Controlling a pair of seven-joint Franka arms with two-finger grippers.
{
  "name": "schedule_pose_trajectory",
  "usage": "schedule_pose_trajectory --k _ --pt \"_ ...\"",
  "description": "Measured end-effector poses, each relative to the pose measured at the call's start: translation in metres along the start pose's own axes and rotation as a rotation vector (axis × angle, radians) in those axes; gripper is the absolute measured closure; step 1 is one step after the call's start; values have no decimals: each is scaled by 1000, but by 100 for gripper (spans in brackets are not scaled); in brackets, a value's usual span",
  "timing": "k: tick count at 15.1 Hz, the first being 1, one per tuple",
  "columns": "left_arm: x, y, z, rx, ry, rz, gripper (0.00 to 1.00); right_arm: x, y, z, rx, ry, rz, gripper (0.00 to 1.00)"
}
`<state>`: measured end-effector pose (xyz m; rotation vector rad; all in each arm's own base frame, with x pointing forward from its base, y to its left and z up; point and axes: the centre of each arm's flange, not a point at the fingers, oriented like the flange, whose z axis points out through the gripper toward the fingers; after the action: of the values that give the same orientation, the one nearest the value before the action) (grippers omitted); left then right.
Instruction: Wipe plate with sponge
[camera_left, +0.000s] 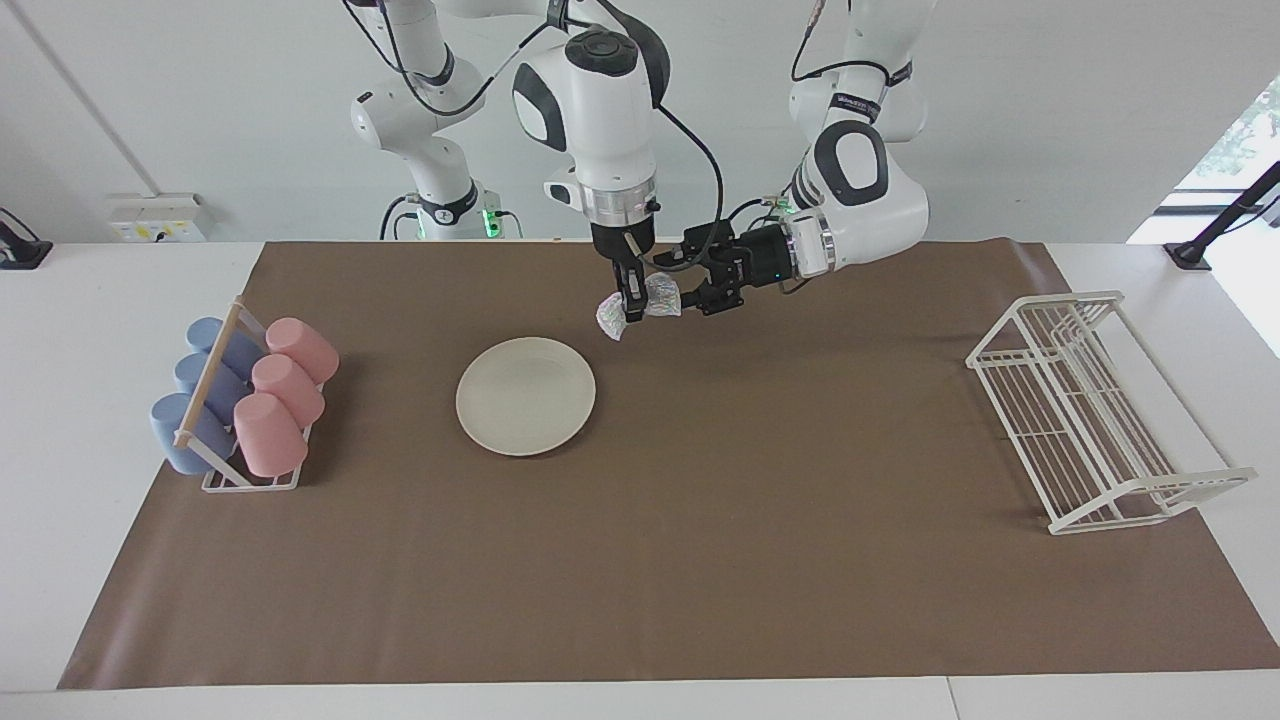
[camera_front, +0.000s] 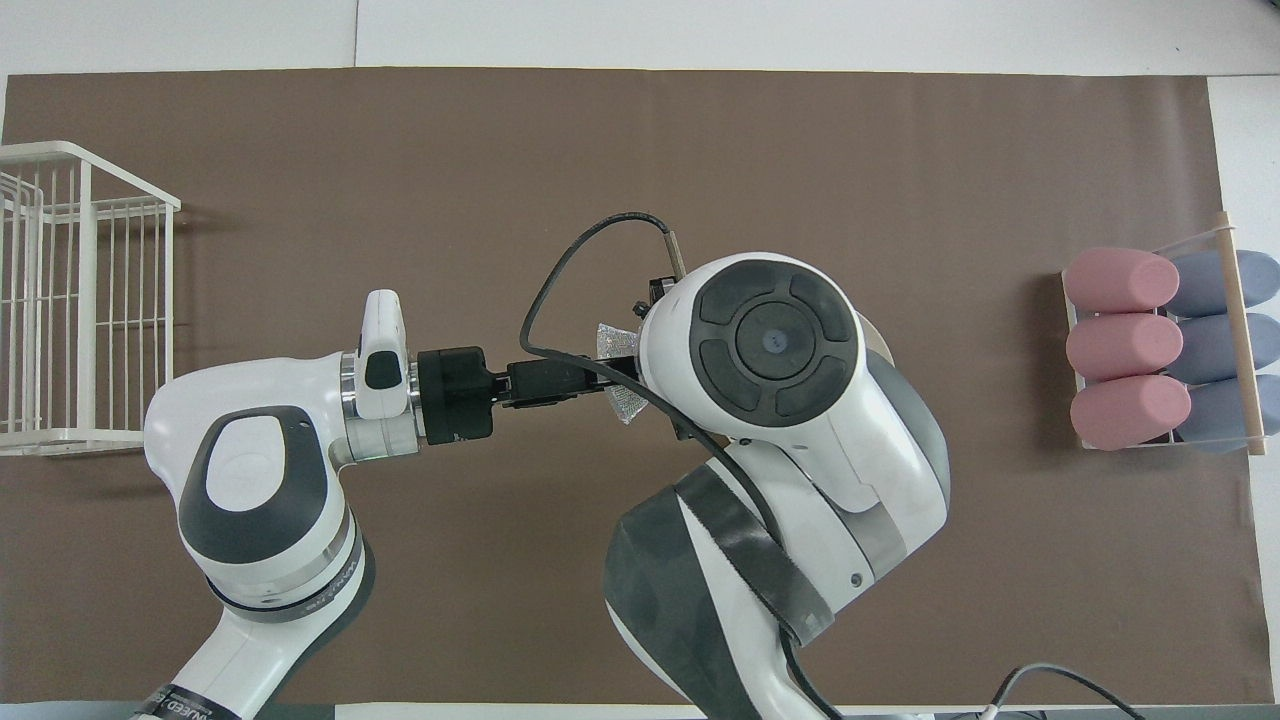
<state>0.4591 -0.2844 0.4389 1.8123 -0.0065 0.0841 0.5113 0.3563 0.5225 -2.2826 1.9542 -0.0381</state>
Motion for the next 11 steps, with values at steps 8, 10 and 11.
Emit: schedule_pose_trajectory --k 8,10,11 --pt "-1 0 1 32 -41 33 94 -1 0 0 -1 0 -1 89" --pt "-1 0 1 32 -41 29 94 0 0 0 -1 0 -1 89" --pt "-1 0 1 32 -41 27 94 0 0 0 0 0 -1 89"
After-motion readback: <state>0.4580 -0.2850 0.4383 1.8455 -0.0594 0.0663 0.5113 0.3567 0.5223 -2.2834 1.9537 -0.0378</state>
